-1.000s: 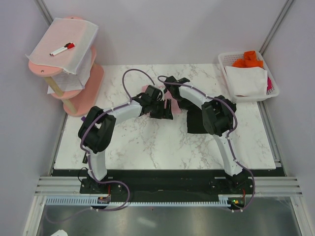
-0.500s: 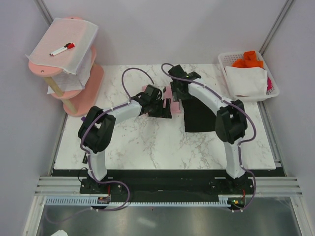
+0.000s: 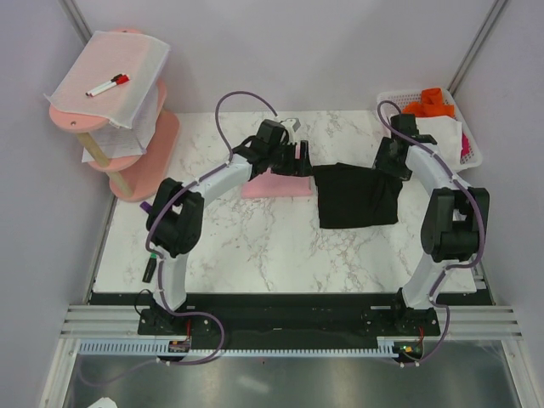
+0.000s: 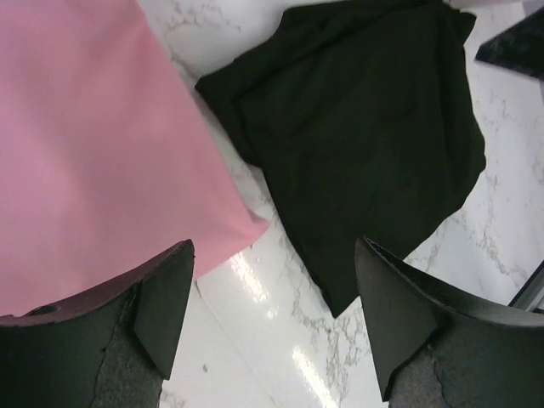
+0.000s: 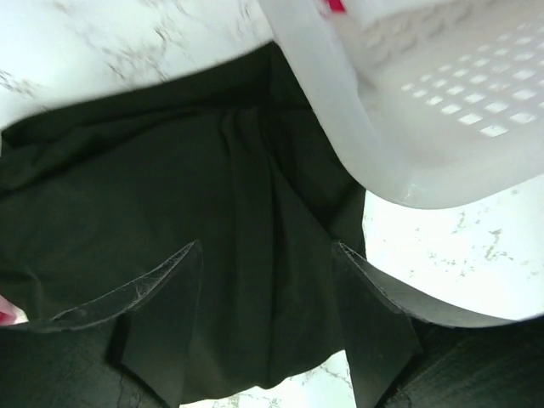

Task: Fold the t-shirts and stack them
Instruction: Put the neatly folded tshirt into the corner of the board with the right arm

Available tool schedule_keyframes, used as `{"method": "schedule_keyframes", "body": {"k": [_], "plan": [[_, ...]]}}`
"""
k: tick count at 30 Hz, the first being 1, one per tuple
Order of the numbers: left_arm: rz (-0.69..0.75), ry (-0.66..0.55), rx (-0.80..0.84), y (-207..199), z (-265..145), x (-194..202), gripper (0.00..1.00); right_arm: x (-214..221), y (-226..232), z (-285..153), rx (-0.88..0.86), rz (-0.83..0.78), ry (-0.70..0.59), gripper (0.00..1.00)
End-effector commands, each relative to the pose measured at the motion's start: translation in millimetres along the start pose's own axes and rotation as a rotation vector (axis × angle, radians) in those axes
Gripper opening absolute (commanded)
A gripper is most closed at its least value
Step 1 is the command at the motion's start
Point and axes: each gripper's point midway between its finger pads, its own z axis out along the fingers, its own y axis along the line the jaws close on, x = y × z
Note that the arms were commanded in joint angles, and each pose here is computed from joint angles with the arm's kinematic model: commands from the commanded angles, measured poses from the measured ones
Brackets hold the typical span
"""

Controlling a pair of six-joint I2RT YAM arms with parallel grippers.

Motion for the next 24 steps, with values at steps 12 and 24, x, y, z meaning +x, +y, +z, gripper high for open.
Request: {"method": "schedule_keyframes", "body": {"k": [12, 24], "plan": [[-0.054, 0.013, -0.024, 7, 75, -32, 0.78, -3, 14, 46, -0.173, 0.095, -0.023, 0.63], [-0.046, 0.045, 0.020, -6, 104, -19, 0.74, 2, 14, 68, -0.155, 0.098, -0.006, 0.61]]}}
